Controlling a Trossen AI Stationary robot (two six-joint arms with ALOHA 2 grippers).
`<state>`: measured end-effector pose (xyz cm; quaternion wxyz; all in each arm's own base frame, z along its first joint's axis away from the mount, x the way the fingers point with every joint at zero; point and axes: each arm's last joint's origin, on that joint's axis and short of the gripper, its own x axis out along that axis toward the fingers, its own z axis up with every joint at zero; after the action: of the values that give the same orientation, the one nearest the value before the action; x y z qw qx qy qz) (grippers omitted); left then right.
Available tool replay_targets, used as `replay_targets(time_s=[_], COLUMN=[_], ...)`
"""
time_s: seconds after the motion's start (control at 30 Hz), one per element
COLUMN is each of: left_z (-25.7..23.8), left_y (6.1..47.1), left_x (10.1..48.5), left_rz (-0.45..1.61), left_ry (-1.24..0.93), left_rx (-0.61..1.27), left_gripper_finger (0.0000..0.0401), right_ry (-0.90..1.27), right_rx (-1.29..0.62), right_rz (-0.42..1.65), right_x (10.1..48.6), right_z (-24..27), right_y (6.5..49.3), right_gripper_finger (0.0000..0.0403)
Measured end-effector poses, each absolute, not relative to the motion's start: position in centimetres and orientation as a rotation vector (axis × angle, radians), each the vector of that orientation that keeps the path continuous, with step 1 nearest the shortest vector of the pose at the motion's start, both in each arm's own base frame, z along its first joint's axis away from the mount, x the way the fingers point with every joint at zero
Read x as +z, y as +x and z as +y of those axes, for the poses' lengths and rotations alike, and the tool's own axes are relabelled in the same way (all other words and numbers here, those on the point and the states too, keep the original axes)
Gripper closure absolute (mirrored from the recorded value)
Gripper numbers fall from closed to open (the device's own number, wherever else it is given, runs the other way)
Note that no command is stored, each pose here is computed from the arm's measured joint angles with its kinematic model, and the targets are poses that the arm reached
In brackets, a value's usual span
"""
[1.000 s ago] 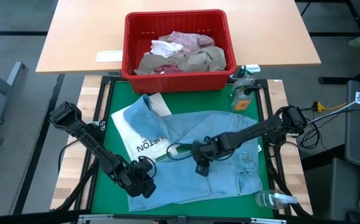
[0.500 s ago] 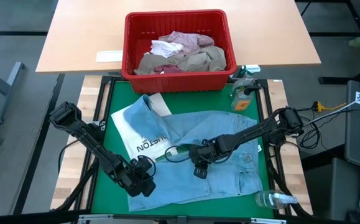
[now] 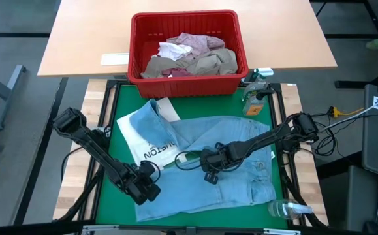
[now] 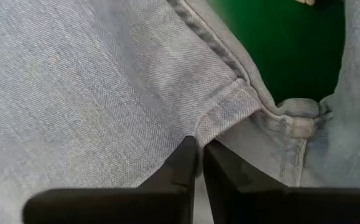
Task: Fold laundry
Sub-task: Fold the light blue pants
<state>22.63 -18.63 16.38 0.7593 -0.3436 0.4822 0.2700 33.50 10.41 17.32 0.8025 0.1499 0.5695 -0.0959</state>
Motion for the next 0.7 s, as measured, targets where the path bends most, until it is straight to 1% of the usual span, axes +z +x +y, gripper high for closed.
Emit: replay_targets(time_s=[0.17,0.33,0.47,0.7], left_z=[-19.0,-19.2,-19.4,-18.6], left_y=[22.8,22.9,23.1,24.1], left_x=[15.1,15.6,16.9,19.4], left_rz=[1.117,1.092,1.059,0.983], left_ry=[-0.742,-0.741,-0.733,-0.718], left_rx=[0.597,0.548,0.491,0.433], left_gripper_finger=[0.0401,0.0401,0.0401,0.0401], right_ry=[0.32,0.321,0.322,0.342], right_rx=[-0.208,-0.207,-0.207,-0.175], right_rz=[1.222,1.221,1.218,1.222], right_x=[17.3,17.3,17.3,17.3], right_z=[10.4,10.4,10.4,10.5], right_y=[33.5,33.5,33.5,33.6], right_gripper_finger=[0.0391,0.0384,0.0355,0.0266])
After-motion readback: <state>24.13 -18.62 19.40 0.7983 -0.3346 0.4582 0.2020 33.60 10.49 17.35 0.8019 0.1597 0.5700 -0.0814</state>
